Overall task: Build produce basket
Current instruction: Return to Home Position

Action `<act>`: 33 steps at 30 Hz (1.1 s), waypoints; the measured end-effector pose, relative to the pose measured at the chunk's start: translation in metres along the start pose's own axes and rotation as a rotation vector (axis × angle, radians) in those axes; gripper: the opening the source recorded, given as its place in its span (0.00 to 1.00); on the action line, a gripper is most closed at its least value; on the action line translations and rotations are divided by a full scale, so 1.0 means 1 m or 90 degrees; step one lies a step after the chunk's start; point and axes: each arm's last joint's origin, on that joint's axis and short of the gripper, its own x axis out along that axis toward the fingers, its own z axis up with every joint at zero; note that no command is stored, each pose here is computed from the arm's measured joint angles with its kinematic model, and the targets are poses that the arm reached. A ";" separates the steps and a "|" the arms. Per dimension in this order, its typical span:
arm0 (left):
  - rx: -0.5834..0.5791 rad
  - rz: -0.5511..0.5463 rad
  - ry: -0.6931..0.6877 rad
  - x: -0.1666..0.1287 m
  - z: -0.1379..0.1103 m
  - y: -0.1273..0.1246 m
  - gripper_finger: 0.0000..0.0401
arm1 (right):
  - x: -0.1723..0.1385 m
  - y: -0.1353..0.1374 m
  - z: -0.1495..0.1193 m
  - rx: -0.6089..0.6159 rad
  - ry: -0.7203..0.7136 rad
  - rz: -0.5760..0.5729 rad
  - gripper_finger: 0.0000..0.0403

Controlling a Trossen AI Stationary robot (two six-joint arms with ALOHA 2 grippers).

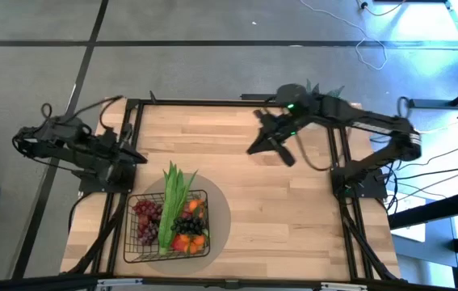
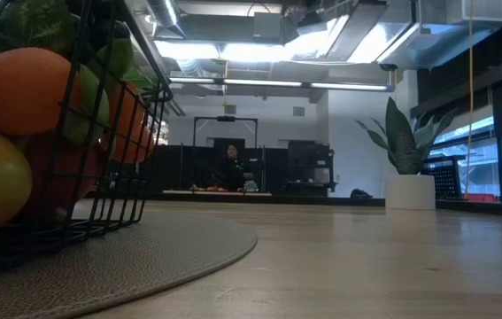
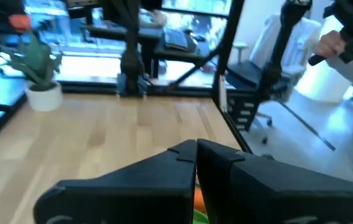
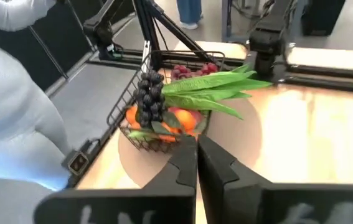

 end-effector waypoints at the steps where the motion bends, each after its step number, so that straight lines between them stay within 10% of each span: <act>1: 0.000 0.008 -0.009 -0.004 0.000 0.001 0.00 | -0.009 0.003 -0.001 -0.013 -0.001 -0.006 0.00; 33: 0.005 0.075 -0.096 -0.026 -0.072 0.015 0.00 | -0.070 0.051 -0.140 0.004 -0.284 -0.065 0.00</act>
